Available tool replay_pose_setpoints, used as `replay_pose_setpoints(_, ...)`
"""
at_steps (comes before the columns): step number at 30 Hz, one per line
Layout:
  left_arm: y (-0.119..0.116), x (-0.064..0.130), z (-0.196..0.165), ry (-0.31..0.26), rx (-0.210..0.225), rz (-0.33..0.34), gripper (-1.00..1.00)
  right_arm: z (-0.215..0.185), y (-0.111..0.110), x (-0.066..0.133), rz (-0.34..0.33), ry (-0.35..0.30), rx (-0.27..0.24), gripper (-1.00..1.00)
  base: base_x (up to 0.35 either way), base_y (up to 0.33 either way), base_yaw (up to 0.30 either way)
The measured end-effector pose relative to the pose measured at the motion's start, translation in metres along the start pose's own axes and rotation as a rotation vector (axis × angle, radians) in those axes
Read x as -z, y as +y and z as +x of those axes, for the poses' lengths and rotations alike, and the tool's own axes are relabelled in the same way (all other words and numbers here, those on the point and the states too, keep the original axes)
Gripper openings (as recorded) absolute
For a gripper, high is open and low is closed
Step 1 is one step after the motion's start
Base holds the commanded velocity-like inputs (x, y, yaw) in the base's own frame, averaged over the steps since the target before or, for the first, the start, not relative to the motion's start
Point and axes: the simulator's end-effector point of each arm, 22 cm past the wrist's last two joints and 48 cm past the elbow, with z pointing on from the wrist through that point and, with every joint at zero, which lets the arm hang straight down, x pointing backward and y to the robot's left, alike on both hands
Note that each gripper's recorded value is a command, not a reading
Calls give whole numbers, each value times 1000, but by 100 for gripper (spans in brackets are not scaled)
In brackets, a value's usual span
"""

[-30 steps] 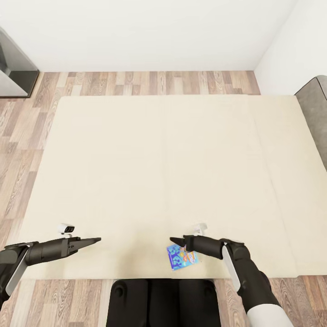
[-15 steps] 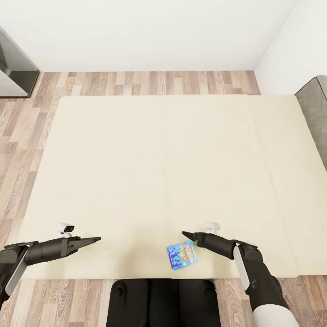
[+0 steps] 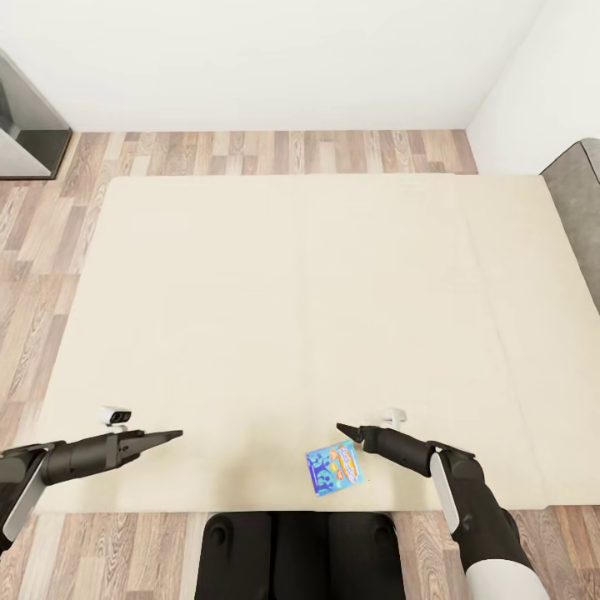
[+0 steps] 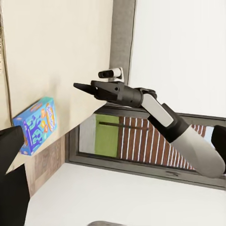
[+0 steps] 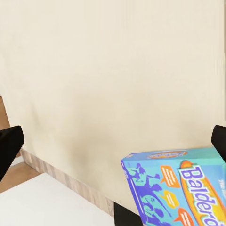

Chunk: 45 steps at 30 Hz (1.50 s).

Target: Put all the toys in the child's room - the three board games (two on the bed and one on the table), the two jigsaw puzzles on the table, and the tennis ball on the table - inside the toy box on the table in the child's room.

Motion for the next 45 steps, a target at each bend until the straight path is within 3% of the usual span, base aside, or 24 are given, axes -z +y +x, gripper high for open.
replay_pose_setpoints(7, -15, 0, -10, -26, -15, 50, 100, 0, -8, 1, 30, 0, 0, 100, 0, 0, 0)
replay_pose_setpoints(12, -21, -12, 2, 8, 1, 85, 100, 1, -21, 5, 73, 6, 3, 100, 0, 0, 0)
replay_pose_setpoints(21, -21, -19, 8, 23, 13, 98, 100, 28, -46, 3, 125, 60, -45, 100, 0, 0, 0)
replay_pose_setpoints(45, -16, -18, 10, 22, 24, 95, 100, 48, -52, -1, 132, 109, -72, 100, 0, 0, 0)
